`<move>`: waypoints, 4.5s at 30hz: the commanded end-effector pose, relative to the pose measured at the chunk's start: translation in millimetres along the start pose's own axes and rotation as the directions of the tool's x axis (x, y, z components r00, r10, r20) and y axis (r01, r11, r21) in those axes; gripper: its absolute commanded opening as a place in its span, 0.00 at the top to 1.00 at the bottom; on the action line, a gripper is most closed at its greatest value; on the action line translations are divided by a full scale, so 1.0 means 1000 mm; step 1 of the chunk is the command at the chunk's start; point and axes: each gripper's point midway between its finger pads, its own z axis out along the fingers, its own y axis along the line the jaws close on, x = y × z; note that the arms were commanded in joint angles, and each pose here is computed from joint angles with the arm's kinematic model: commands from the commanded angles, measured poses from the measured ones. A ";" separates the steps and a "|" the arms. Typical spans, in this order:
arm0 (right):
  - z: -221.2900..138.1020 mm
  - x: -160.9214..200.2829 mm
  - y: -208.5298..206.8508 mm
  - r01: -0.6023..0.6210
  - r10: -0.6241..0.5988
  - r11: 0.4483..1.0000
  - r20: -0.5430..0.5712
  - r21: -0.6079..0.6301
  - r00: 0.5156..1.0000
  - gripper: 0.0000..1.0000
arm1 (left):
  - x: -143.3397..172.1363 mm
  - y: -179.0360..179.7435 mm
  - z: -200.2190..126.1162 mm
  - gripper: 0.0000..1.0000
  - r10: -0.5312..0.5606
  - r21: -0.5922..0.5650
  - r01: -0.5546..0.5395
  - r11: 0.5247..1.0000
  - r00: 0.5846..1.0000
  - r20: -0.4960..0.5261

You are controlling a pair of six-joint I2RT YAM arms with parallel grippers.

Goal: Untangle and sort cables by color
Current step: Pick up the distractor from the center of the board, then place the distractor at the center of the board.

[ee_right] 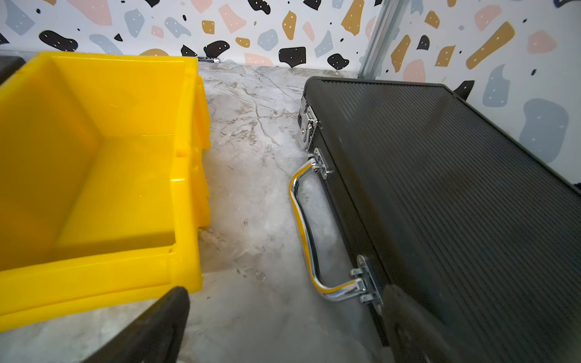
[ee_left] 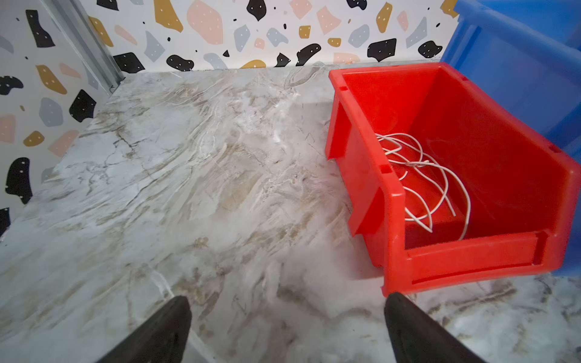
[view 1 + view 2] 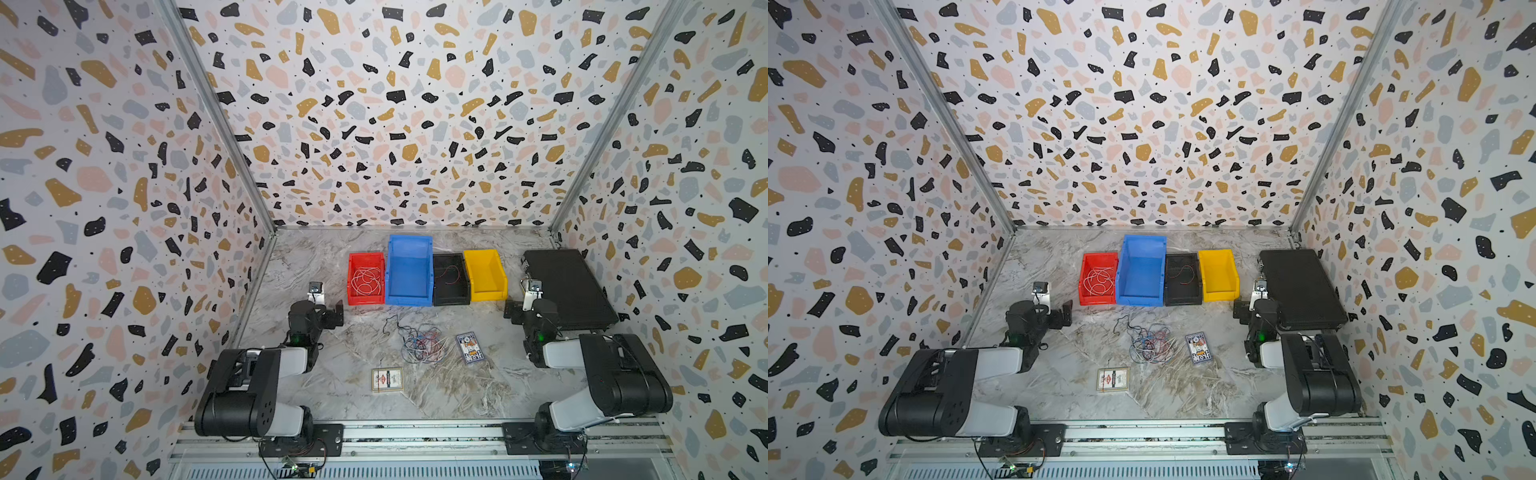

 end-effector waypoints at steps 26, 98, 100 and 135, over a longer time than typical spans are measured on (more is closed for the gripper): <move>0.005 -0.010 0.020 0.042 -0.042 0.993 0.005 -0.111 0.999 0.00 | -0.018 0.003 0.002 0.00 0.018 -0.030 -0.017 0.999 0.999 0.043; -0.134 0.090 0.171 0.083 -0.583 0.780 -0.672 -0.620 0.457 0.01 | -0.111 -0.076 -0.063 0.00 -0.307 0.330 0.281 0.901 0.951 0.029; -0.133 0.093 0.170 0.101 -0.586 0.785 -0.679 -0.611 0.442 0.04 | -0.111 -0.076 -0.063 0.01 -0.308 0.331 0.282 0.901 0.951 0.027; -0.096 0.048 0.074 -0.026 -0.252 0.945 -0.775 -0.327 0.580 0.39 | -0.112 -0.077 -0.073 0.01 -0.296 0.342 0.268 0.901 0.955 0.030</move>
